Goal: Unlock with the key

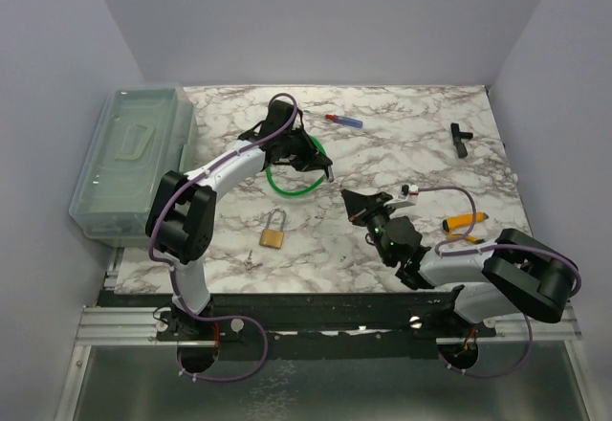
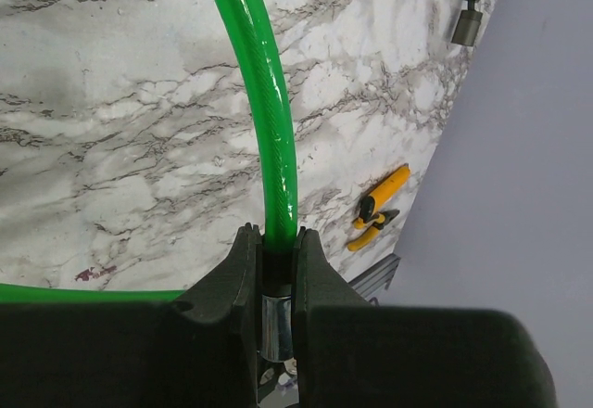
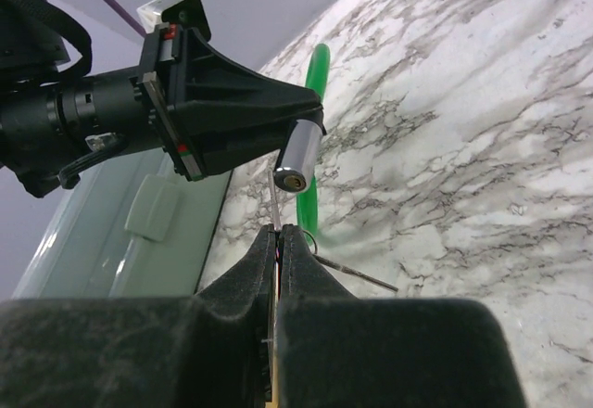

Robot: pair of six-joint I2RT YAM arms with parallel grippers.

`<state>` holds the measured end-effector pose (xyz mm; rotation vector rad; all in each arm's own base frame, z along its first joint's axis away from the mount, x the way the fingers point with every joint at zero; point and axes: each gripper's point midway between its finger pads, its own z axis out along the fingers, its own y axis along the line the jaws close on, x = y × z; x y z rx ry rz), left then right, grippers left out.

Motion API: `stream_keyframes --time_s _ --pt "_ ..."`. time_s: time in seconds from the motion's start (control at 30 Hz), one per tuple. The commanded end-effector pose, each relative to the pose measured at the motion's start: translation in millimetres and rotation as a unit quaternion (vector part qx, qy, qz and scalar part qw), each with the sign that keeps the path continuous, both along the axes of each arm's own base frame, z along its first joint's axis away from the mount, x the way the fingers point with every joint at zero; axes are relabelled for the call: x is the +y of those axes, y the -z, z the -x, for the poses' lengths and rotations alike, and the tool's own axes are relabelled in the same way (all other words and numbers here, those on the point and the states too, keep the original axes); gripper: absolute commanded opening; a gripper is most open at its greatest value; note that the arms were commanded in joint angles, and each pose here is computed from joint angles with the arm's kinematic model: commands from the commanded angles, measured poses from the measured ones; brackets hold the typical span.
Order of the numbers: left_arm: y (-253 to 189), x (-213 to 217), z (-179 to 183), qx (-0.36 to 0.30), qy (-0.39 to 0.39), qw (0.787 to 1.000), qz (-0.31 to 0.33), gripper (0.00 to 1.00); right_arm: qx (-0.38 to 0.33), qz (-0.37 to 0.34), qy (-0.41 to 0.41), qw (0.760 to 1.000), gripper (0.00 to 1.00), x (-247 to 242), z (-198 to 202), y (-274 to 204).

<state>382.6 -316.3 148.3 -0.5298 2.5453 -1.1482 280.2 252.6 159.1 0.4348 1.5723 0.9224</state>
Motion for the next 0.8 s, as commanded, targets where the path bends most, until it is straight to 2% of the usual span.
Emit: stream_keyframes --time_s 0.0,0.17,0.57,0.77 --pt "-22.1 -3.3 6.2 -0.001 0.005 0.999 0.035 0.00 -0.045 0.004 0.015 0.999 0.00 4.1 -9.8 -25.0" --pt "-22.2 -3.1 6.5 -0.001 0.006 0.999 0.036 0.00 -0.037 0.011 0.012 0.999 0.00 8.7 -12.0 -20.5" --pt "-18.4 5.3 0.8 0.001 -0.008 0.999 0.033 0.00 0.033 0.003 0.005 0.999 0.00 16.8 -11.9 14.5" --pt "-13.3 7.2 -0.8 0.007 -0.011 0.999 0.037 0.00 0.031 0.001 0.001 1.000 0.00 18.9 -11.6 16.0"
